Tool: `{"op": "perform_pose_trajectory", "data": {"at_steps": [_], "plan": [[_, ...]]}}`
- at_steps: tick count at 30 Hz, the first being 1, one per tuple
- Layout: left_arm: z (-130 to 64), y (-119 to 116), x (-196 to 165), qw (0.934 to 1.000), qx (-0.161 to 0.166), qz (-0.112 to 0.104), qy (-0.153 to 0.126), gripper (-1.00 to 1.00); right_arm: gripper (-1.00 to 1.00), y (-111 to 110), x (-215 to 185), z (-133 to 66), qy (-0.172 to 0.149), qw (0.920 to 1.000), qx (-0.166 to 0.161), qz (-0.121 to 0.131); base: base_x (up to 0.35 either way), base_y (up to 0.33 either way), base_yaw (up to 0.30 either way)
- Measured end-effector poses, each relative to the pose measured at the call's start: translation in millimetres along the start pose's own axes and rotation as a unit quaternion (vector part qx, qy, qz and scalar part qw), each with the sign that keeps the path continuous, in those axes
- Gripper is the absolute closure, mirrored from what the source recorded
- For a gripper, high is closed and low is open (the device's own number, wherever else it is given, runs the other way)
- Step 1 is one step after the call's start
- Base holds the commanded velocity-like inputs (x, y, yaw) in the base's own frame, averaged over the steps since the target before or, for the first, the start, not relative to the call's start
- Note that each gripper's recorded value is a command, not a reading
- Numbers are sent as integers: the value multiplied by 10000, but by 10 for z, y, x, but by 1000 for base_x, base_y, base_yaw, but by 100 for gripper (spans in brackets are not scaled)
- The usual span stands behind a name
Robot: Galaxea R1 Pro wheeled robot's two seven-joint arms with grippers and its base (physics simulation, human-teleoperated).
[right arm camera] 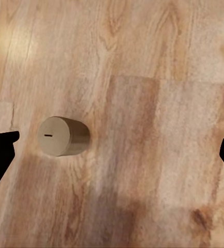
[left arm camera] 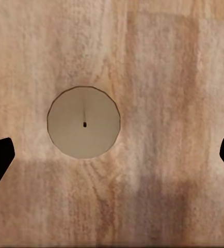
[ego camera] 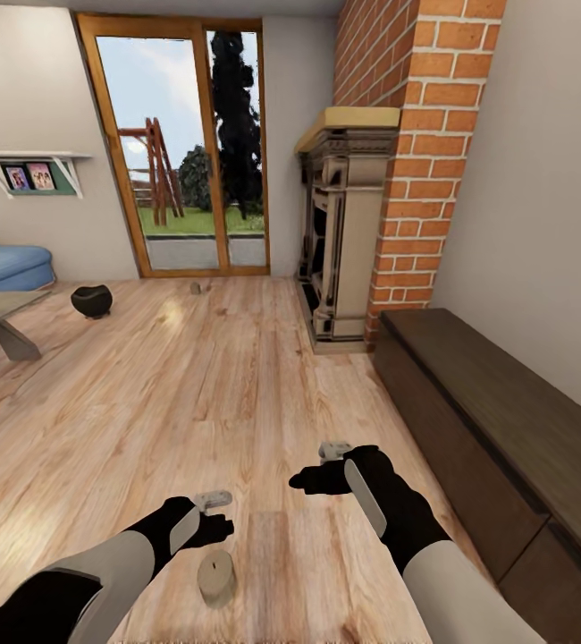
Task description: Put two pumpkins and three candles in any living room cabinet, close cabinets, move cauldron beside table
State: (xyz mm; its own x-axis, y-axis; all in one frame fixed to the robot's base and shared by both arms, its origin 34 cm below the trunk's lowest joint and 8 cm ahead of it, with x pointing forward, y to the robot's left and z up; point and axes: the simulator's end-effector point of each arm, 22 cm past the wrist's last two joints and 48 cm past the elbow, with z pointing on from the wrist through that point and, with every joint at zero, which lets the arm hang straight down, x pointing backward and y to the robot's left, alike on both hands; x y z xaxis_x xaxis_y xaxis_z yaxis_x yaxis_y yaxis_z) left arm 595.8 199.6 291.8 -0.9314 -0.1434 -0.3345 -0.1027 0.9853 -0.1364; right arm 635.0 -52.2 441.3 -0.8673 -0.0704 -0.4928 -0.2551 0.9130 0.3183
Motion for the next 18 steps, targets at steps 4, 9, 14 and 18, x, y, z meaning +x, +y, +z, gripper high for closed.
{"op": "perform_pose_trajectory", "data": {"at_steps": [4, 9, 14, 18], "plan": [[69, 27, 68, 10000, -19, -12, 94, -100, -100, -27, 57, 72, 75, 10000, -7, 33, 0, 0, 0], [154, 49, 148, 9998, -35, -17, 194, -100, -100, -63, 130, 160, 168, 9998, -15, 78, 0, 0, 0], [238, 69, 230, 9995, -50, -25, 295, -100, -100, -89, 204, 248, 261, 9996, -27, 118, 0, 0, 0], [304, 85, 297, 9993, -63, -31, 376, -100, -100, -115, 265, 316, 336, 9993, -32, 150, 0, 0, 0]]}}
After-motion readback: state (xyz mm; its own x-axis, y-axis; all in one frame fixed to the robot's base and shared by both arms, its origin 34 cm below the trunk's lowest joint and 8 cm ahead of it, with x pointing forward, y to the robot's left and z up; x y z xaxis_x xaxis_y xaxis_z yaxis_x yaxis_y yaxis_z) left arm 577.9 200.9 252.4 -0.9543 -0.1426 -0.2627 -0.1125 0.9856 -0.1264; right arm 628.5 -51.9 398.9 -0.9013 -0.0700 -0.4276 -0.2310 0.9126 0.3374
